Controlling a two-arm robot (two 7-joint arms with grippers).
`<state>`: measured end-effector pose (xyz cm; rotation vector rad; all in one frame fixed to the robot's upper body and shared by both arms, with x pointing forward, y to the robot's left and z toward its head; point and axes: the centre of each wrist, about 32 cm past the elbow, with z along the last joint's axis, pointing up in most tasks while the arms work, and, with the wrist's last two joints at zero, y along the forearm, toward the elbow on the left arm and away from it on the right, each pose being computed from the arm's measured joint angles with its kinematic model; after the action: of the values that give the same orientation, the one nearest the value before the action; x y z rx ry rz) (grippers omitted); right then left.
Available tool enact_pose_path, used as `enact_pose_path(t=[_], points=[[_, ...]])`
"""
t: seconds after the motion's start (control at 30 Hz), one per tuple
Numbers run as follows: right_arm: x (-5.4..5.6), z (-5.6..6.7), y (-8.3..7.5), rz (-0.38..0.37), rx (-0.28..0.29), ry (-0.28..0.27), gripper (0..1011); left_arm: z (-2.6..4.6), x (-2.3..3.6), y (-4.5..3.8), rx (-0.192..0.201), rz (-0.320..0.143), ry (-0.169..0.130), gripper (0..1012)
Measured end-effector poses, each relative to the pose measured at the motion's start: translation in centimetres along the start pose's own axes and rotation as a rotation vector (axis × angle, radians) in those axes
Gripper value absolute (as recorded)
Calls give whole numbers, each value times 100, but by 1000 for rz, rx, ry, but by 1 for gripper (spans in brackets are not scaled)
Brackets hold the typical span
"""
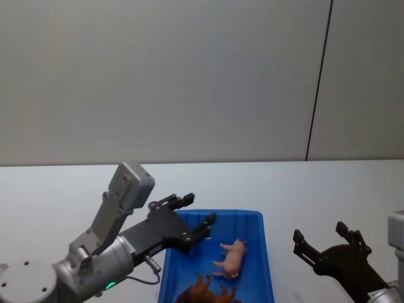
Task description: Pick up the two dolls from the table and place them into the box.
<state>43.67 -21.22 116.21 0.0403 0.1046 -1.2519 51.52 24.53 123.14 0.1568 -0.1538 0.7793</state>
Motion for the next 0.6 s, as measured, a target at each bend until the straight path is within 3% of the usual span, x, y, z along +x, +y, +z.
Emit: enact_pose_path(t=[0.07,0.17,0.43,0.6], points=[[0,0,0,0,0,0,1001,6,-11,-26,-9,-18,5,624],[0,0,0,0,0,0,1001,21,-28,-73,-29,-54,14,766],[0,0,0,0,0,0,1001,39,-51,-131,-51,-97,23,967],[0,0,0,0,0,0,1001,47,-64,-161,-62,-120,28,1002]])
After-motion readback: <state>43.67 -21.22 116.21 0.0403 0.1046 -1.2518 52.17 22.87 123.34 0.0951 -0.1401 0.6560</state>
